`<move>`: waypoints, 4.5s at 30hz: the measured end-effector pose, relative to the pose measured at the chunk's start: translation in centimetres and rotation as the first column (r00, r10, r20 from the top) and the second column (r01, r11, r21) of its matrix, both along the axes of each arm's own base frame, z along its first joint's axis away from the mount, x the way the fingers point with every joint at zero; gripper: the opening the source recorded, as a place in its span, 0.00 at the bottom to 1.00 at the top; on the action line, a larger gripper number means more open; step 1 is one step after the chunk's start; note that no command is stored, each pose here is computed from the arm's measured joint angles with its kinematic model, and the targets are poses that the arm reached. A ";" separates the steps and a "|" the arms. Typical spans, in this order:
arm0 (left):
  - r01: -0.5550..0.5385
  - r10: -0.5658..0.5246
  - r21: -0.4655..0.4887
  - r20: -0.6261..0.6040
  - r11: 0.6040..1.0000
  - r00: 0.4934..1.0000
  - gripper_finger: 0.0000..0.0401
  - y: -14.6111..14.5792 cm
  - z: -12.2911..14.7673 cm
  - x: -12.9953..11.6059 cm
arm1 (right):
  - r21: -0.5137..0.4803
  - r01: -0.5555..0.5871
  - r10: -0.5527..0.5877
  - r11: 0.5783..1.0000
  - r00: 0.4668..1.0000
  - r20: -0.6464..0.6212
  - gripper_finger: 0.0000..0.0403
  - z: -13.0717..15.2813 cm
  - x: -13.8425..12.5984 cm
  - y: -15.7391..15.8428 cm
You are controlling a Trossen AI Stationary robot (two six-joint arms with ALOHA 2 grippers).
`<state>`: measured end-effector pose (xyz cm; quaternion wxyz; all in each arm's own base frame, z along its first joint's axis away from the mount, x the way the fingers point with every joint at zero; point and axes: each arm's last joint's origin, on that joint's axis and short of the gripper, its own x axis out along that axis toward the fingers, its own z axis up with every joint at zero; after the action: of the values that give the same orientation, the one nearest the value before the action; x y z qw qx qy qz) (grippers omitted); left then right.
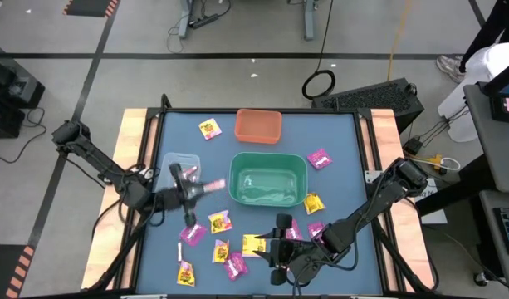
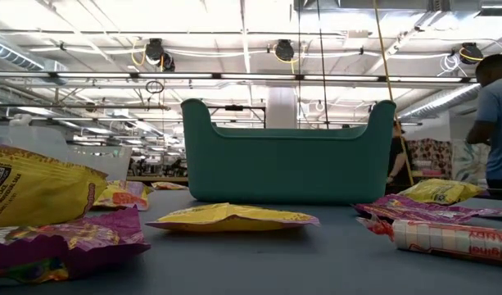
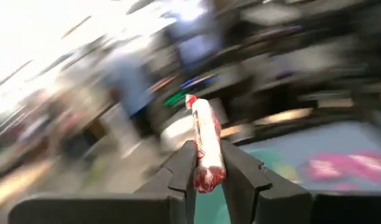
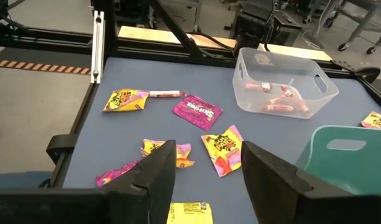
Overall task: Sort candy
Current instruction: Put the orange candy into the transparent bin
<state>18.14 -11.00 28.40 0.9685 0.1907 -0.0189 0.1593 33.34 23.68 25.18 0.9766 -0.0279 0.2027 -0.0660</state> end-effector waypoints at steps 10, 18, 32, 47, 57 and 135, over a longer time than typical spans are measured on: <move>-0.563 0.558 -0.024 -0.095 0.826 0.824 0.16 1.3 -1.3 -1.1 | 0.012 0.004 -0.004 1.000 1.000 -0.003 0.42 -0.2 0.0 0.1; -0.444 0.438 -0.185 -0.075 0.877 0.896 0.15 1.4 -2.8 -1.2 | 0.025 0.009 -0.009 1.000 1.000 0.000 0.42 -0.2 0.0 0.2; -0.205 0.113 -0.383 -0.250 0.901 0.962 0.13 4.4 -3.3 -3.3 | 0.014 0.005 -0.005 1.000 1.000 -0.002 0.42 -0.2 0.0 0.2; -0.655 0.208 -0.486 -0.689 0.578 0.695 0.14 7.9 -6.0 -8.8 | 0.011 0.004 -0.004 1.000 1.000 -0.003 0.42 -0.2 0.0 0.1; -0.683 0.234 -0.395 -0.735 0.614 0.636 0.24 7.1 -7.0 -7.3 | 0.054 -0.037 0.040 0.998 0.998 -0.048 0.42 -0.5 -0.2 0.2; -0.152 -0.026 -0.544 -0.306 0.825 0.952 0.52 2.4 -4.3 0.6 | 0.203 0.083 0.021 0.976 0.887 -0.461 0.10 -7.9 -4.2 3.6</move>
<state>18.71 -8.62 24.08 0.9670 -0.0798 0.1823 0.1593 29.13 27.24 17.30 0.8965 0.0674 0.4349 -0.0506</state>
